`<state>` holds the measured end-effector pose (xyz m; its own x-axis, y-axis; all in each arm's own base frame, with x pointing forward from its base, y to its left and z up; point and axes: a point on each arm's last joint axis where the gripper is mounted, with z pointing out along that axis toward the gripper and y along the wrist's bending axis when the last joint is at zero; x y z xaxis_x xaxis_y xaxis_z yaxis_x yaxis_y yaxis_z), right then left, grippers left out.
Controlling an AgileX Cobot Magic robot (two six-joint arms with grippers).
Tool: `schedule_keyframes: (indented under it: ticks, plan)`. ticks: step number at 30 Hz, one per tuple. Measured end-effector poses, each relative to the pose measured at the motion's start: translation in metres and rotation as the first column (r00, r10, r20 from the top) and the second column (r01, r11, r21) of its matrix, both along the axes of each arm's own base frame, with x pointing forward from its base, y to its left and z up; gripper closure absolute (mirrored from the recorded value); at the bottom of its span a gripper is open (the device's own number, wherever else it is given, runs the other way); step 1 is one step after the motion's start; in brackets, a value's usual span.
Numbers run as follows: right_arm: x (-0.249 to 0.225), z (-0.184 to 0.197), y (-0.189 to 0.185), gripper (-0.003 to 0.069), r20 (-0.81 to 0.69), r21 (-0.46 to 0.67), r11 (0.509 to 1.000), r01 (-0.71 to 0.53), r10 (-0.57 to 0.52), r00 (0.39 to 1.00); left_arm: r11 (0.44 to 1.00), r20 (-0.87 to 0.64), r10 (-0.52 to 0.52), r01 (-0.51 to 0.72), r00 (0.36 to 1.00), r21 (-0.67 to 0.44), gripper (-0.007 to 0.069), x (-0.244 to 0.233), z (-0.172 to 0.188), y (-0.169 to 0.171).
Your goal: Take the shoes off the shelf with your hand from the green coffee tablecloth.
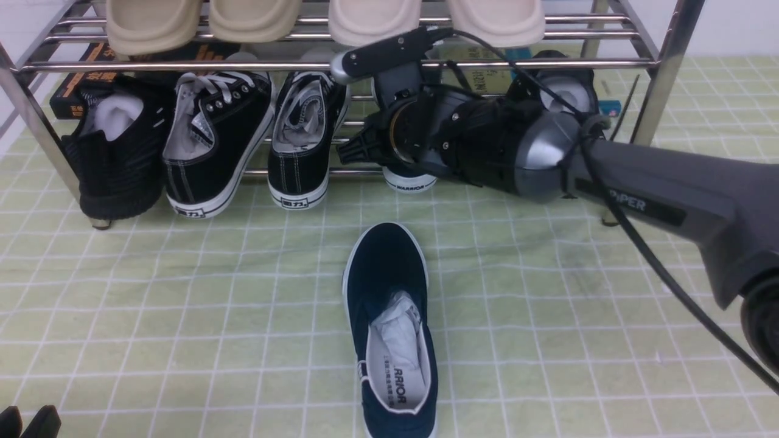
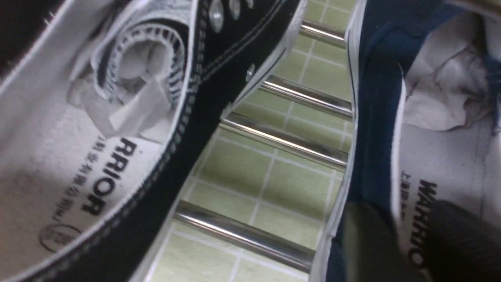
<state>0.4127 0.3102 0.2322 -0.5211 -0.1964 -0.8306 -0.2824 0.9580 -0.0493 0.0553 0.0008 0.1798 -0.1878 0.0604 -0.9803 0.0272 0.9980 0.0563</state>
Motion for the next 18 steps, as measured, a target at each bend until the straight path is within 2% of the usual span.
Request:
schedule_keyframes:
  ticks: [2,3,7,18]
  plan:
    - [0.000,0.000,-0.001,0.0578,-0.008,-0.011,1.000,0.006,-0.006,1.000,1.000,0.000,0.000,0.000,1.000,0.000,0.0384,0.000,0.000,0.000]
    - [-0.001,0.001,-0.001,0.0585,-0.014,-0.014,1.000,0.008,-0.008,1.000,1.000,0.000,0.000,0.000,1.000,0.000,0.0384,0.000,0.000,0.000]
    - [-0.008,0.010,-0.007,0.0582,-0.067,-0.018,0.999,0.033,-0.034,0.997,1.000,0.000,0.000,0.000,1.000,0.000,0.0384,0.000,0.000,0.000]
    - [-0.043,0.066,-0.027,0.0582,-0.229,-0.014,1.000,0.017,-0.020,0.973,1.000,0.000,0.000,0.000,1.000,0.000,0.0384,0.000,0.000,0.000]
